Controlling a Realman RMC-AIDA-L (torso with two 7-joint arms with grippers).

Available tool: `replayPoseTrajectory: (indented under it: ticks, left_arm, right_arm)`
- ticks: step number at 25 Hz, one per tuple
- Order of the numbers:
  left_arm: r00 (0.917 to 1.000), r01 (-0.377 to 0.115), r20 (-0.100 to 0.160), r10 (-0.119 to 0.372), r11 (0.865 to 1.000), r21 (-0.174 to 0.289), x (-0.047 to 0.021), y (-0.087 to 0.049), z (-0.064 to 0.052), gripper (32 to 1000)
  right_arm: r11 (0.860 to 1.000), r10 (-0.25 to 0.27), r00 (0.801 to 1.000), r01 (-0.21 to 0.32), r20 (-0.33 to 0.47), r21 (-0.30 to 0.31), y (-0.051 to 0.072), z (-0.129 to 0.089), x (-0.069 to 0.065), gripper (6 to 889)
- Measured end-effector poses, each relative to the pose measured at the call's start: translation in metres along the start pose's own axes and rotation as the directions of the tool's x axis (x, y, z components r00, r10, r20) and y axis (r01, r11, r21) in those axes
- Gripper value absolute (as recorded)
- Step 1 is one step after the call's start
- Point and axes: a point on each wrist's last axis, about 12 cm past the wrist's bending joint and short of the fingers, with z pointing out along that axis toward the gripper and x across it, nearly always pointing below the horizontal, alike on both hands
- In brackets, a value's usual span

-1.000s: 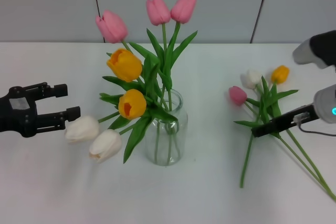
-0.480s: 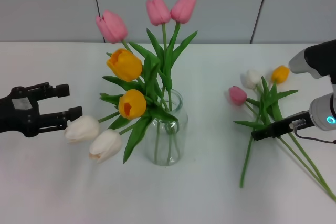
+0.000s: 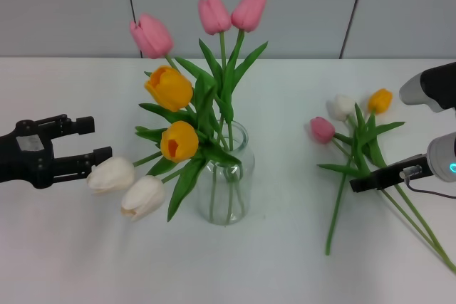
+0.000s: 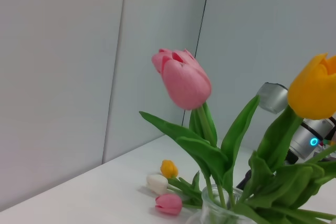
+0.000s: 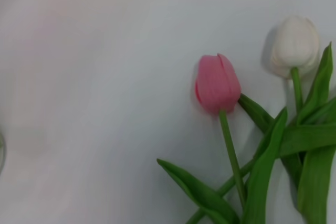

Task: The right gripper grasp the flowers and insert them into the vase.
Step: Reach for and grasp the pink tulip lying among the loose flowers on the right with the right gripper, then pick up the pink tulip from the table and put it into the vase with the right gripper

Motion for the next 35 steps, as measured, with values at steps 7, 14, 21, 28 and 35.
replayPoseTrajectory:
  ticks: [7,14,21,28,35]
  left_arm:
    - [1.0000,0.000,-0.001,0.000,1.000,0.001,0.0001,0.000,0.001,814]
    - [1.0000,0.000,-0.007,0.000,1.000,-0.008,0.0007,0.001,0.002,814]
    - [0.9998,0.011,-0.019,-0.012,1.000,-0.024,0.0062,0.000,0.003,814]
    - [0.9997,0.013,-0.021,-0.014,1.000,-0.029,0.0080,-0.001,0.001,814]
    - [0.9997,0.017,-0.015,-0.017,0.999,-0.031,0.0086,-0.001,-0.001,814]
  right_arm:
    - [1.000,-0.014,1.000,0.014,0.018,0.018,-0.001,0.001,-0.002,719]
    - [0.999,0.000,1.000,0.000,0.010,0.037,-0.003,0.006,0.006,347]
    - [0.999,-0.012,1.000,0.011,0.006,0.052,-0.003,0.009,0.012,187]
    - [0.998,-0.025,0.999,0.023,0.027,0.057,-0.004,0.006,0.010,114]
    - [1.000,0.000,0.993,0.001,0.120,-0.007,-0.010,-0.015,0.015,80]
